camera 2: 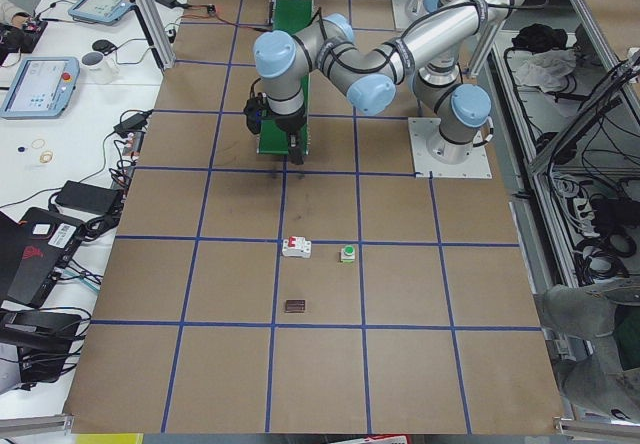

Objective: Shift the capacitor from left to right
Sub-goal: 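Move the left gripper down toward the brown capacitor beside the conveyor, then lower the left gripper over the brown capacitor and close on it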

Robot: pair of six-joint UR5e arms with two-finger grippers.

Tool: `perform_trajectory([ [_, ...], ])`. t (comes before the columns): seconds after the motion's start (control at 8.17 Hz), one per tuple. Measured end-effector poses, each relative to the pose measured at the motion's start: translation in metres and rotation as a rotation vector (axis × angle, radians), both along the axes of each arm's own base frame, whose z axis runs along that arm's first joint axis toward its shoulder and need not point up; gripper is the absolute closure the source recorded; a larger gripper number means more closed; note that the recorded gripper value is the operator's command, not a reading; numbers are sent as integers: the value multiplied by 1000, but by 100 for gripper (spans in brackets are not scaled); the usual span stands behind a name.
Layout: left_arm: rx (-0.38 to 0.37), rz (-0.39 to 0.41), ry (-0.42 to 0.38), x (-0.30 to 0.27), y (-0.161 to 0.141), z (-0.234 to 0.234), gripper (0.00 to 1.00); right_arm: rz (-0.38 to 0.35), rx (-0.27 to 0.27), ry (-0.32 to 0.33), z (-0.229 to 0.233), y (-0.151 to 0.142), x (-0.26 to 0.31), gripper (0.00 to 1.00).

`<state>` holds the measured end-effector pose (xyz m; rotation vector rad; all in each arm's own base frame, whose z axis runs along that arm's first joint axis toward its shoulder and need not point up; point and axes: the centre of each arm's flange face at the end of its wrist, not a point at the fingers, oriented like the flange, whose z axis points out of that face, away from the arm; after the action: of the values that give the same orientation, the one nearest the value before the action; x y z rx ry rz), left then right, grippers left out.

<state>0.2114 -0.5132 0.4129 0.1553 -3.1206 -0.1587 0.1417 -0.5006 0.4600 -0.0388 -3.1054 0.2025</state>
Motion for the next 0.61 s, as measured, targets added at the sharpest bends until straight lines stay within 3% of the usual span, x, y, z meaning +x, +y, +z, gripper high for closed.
perform_trajectory([
  [0.24,-33,-20,-18,33,7,-26,0,0,0,0,0,0,0,0],
  [0.61,-83,-190,-53,46,10,-44,0,0,0,0,0,0,0,0],
])
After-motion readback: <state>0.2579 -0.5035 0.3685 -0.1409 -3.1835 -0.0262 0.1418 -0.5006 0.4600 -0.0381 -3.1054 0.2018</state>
